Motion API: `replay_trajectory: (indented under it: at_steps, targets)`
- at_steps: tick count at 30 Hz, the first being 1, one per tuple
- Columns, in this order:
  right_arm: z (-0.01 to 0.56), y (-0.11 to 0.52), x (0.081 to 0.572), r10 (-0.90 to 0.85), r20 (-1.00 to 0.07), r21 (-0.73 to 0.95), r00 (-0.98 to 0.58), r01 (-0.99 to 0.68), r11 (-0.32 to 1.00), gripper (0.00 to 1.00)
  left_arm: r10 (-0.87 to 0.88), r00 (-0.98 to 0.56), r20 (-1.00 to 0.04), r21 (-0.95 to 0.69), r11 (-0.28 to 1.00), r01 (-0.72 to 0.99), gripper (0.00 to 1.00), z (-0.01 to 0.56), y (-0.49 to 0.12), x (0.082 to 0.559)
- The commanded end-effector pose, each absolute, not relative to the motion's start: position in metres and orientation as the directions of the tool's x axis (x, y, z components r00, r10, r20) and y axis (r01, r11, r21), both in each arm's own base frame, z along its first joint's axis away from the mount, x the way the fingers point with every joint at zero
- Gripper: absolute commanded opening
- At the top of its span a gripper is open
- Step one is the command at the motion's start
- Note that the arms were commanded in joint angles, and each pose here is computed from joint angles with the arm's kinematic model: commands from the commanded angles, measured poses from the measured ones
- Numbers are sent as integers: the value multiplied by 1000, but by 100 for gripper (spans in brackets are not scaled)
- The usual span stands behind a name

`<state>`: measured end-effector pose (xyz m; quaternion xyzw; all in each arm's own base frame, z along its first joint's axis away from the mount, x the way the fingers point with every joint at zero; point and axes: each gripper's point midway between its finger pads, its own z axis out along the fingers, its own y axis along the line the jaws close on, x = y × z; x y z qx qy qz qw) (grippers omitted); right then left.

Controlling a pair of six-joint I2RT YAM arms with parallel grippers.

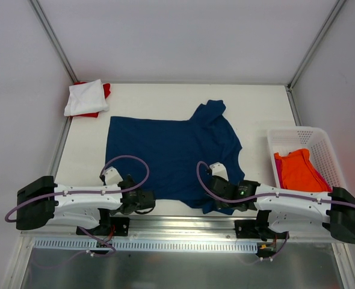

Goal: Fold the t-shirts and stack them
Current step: Flatten the tshirt out

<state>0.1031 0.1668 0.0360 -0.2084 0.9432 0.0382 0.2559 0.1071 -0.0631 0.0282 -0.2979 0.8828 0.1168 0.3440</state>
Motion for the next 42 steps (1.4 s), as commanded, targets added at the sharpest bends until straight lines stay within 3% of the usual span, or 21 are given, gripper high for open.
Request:
replay_trajectory:
  at_steps: [1,7,13,16,17,19,31,42]
  targets:
    - [44,160,106,-334,-521,-37,-786,-371,928,0,-564,-463,-683,-81,689,-720,88,26,-55,108]
    - [43,152,104,-310,-515,-36,-799,-341,939,0,-597,-487,-638,-147,715,-684,86,10,-77,120]
    - [46,143,101,-275,-510,-35,-815,-299,953,0,-579,-505,-640,-153,740,-654,65,-6,-83,125]
    - [48,136,99,-257,-511,-38,-820,-278,960,0,-577,-510,-638,-159,746,-646,39,-13,-81,124]
    - [50,134,99,-250,-513,-39,-821,-268,962,0,-579,-511,-635,-162,747,-645,22,-14,-81,124]
    - [53,129,99,-236,-518,-45,-822,-249,967,0,-579,-518,-630,-164,751,-640,0,-18,-80,122]
    - [69,116,103,-207,-545,-99,-813,-182,978,0,-506,-582,-636,-210,839,-501,0,6,-109,132]
    - [113,111,115,-198,-603,-129,-773,-150,980,0,-460,-599,-655,-362,888,-285,0,77,-146,150]
